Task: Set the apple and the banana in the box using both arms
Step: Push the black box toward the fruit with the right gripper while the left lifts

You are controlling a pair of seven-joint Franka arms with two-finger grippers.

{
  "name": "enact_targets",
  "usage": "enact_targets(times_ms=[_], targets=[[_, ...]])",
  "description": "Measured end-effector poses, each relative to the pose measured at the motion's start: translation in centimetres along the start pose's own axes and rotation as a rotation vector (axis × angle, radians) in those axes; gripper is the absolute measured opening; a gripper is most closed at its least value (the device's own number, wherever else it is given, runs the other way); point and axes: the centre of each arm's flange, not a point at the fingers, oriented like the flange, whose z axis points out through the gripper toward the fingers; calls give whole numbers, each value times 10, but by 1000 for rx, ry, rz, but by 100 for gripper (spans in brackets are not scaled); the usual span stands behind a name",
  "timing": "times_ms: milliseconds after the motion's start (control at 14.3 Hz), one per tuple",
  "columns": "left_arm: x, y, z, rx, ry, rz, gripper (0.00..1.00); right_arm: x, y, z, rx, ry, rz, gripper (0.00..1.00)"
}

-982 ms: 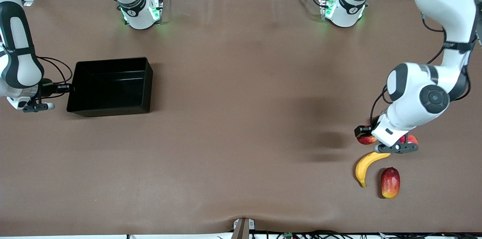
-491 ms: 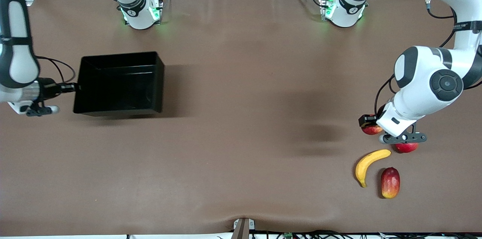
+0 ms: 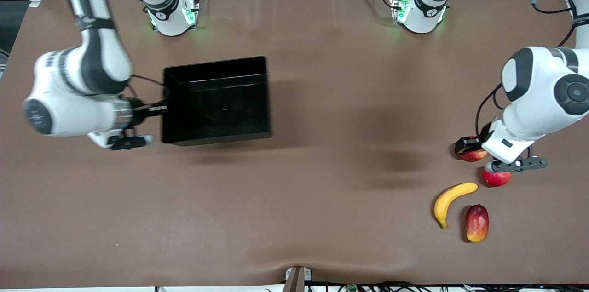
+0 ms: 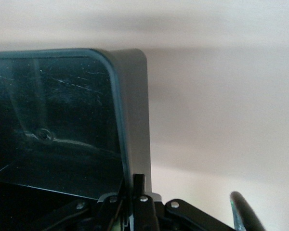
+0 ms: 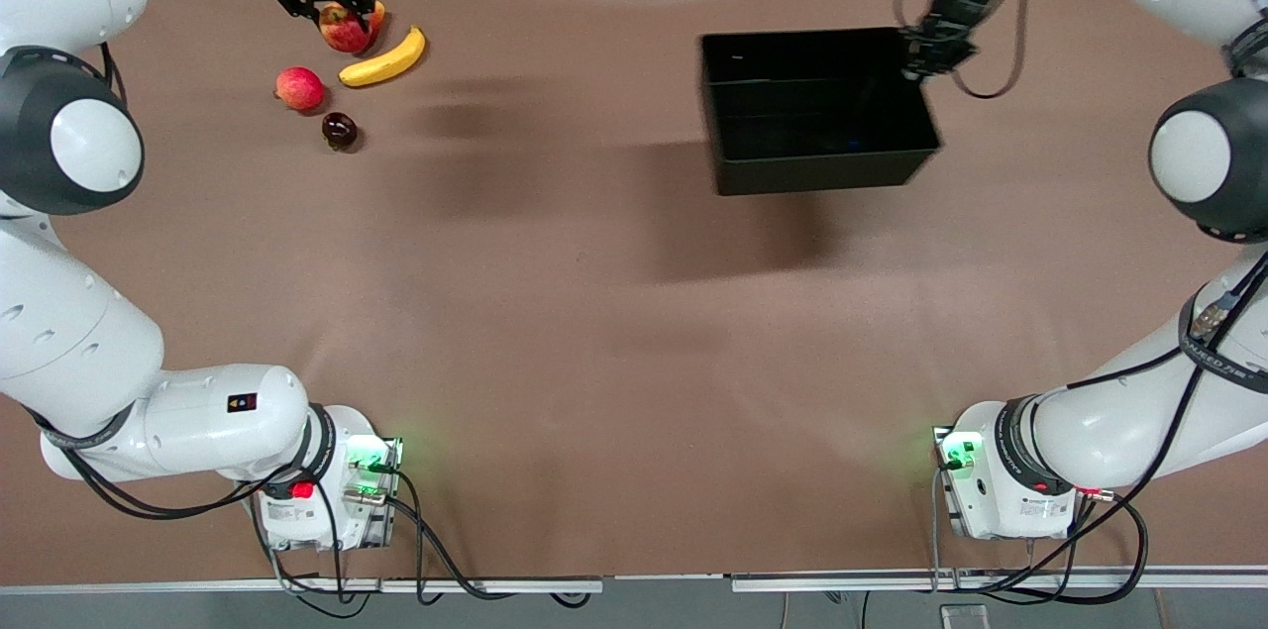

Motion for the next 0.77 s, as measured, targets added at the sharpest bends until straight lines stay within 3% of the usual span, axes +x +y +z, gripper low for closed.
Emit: enact_targets(times_ms=[421, 631, 771], targets=[[1, 2, -3, -1, 3, 3, 67, 19, -111, 75, -19, 75, 13, 6], [-1, 4, 0, 1, -14, 7, 67, 31, -140, 121, 30, 68, 24, 6], [-3, 10, 0, -1, -19, 16, 67, 38, -158, 147, 21, 78, 41, 6]])
